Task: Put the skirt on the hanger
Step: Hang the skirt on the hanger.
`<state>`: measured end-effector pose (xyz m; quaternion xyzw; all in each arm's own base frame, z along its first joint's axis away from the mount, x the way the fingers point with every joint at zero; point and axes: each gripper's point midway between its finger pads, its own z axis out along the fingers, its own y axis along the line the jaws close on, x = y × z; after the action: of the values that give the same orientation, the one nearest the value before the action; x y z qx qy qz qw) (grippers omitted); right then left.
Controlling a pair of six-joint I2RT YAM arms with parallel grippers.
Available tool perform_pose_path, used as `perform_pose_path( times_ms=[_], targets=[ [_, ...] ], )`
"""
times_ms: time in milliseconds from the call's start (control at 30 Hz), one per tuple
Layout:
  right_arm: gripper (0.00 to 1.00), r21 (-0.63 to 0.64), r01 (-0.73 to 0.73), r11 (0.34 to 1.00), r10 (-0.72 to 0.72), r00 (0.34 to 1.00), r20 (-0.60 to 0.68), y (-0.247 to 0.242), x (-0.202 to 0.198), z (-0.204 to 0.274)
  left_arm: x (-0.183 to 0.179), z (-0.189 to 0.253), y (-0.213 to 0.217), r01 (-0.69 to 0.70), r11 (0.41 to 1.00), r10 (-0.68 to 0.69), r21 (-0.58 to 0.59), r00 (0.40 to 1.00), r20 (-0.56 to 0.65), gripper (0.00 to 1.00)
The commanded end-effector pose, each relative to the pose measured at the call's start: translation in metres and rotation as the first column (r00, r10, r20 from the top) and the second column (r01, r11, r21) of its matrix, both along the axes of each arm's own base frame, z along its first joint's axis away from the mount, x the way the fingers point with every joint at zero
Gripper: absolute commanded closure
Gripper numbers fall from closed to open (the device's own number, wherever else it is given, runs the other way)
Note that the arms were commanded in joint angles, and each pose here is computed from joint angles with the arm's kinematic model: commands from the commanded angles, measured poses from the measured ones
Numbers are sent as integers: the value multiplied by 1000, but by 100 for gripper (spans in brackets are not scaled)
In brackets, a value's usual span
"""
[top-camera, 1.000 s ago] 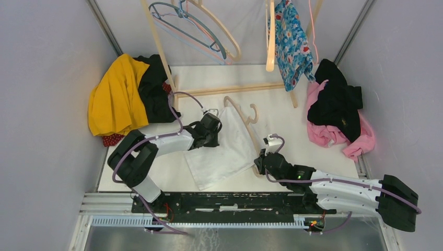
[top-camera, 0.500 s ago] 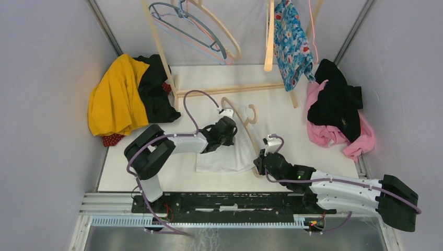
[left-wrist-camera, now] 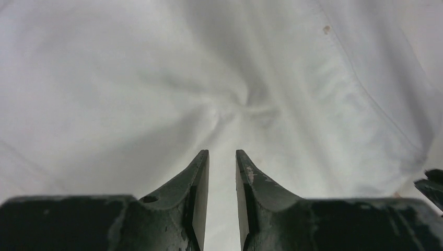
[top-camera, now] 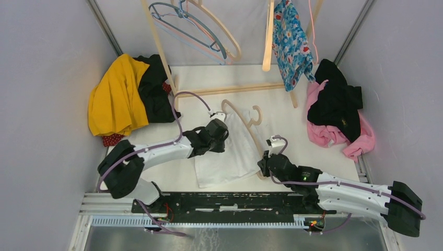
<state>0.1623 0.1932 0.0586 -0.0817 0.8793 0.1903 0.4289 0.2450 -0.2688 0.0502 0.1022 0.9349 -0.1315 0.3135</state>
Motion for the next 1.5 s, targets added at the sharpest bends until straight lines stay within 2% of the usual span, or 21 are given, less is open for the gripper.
perform_pose_path(
  times_ms=[0, 133, 300, 533, 767, 933, 1100, 1267, 1467],
  targets=[
    [99, 0, -17, 1000, 17, 1000, 2, 3, -1, 6, -14, 31, 10, -30, 998, 30, -55, 1000, 3, 67],
    [99, 5, -26, 1000, 26, 1000, -4, 5, -2, 5, -19, 24, 28, -61, 998, 61, -14, 998, 12, 65],
    [99, 7, -28, 1000, 28, 1000, -5, 3, -3, 6, -32, -24, 52, -104, 989, 110, 101, 992, -54, 67],
    [99, -1, -33, 999, 33, 999, 2, 2, -3, 9, -52, -61, 71, -138, 978, 157, 158, 980, -119, 69],
    [99, 7, -35, 999, 35, 999, -8, 7, -3, 2, -64, -63, 28, -67, 997, 70, 27, 986, -150, 70],
    [99, 21, -57, 998, 57, 998, -29, 14, -6, -2, -67, -74, 2, -33, 999, 33, 4, 987, -160, 71],
    [99, 17, -58, 998, 59, 997, -57, 12, -11, -11, -66, -70, -4, -30, 999, 28, -12, 989, -143, 72],
    [99, 19, -106, 994, 107, 991, -86, 22, -16, -15, -59, -48, -5, -38, 999, 34, -37, 995, -97, 72],
    [99, 35, -176, 984, 178, 981, -70, 41, -18, 9, -55, -17, -2, -34, 998, 31, -58, 998, -47, 73]
  ],
)
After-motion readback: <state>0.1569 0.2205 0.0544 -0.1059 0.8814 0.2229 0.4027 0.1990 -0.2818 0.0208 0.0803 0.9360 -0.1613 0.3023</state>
